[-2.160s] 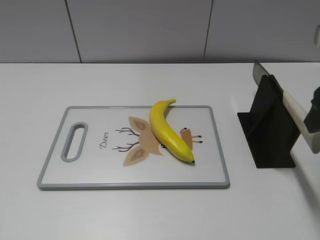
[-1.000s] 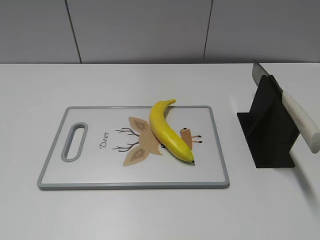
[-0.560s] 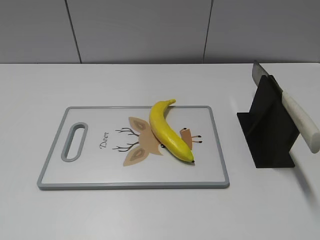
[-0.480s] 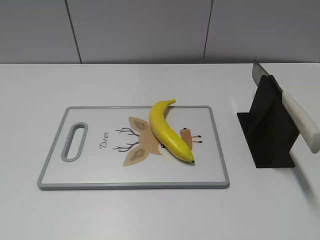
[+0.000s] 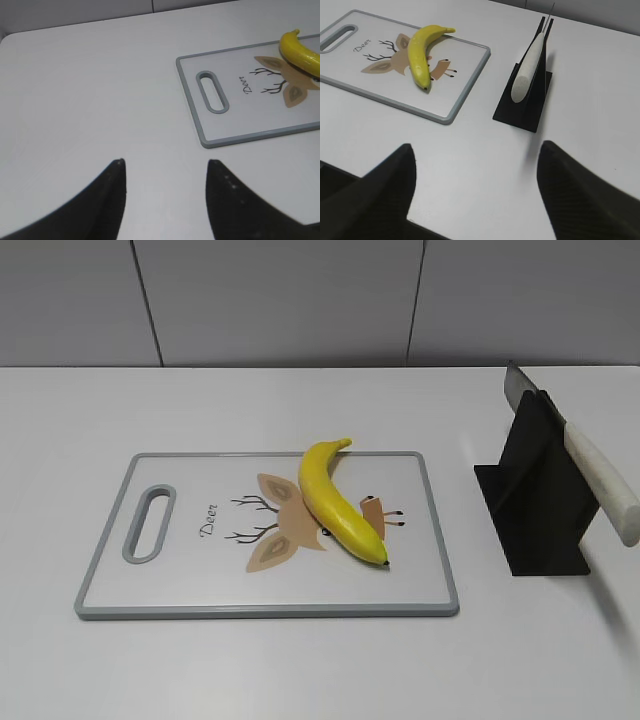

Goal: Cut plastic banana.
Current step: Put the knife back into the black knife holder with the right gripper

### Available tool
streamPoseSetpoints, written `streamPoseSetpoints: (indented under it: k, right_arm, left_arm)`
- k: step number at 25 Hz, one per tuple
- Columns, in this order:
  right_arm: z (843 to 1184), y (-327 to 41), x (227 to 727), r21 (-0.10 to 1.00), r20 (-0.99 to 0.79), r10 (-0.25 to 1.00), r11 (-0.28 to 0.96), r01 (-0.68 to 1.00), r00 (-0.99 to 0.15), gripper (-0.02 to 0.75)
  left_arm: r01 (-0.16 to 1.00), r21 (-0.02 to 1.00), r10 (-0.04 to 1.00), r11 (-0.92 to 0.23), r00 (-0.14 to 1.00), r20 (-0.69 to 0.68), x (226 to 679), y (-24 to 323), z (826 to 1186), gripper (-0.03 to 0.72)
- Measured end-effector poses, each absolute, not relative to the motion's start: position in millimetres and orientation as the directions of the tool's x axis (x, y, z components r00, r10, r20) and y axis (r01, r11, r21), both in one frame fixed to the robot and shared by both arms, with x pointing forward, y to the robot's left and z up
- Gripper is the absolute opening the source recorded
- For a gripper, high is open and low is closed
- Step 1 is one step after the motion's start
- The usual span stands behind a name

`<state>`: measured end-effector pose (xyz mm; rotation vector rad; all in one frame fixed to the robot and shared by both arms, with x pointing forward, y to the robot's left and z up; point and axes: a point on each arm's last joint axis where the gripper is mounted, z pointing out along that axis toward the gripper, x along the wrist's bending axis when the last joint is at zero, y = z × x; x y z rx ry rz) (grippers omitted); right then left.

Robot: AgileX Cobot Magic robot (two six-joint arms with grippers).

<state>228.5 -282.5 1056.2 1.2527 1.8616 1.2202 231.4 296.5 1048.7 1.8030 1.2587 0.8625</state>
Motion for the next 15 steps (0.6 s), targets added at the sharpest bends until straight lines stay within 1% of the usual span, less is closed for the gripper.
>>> streamPoseSetpoints:
  k: [15]
  right_arm:
    - [1056.3,-282.2,228.4,0.91,0.028,0.919,0.139,0.39,-0.394,0.585]
  left_arm:
    - [0.439,0.87,0.953,-0.225,0.286,0.102,231.4,296.5,1048.7,0.495]
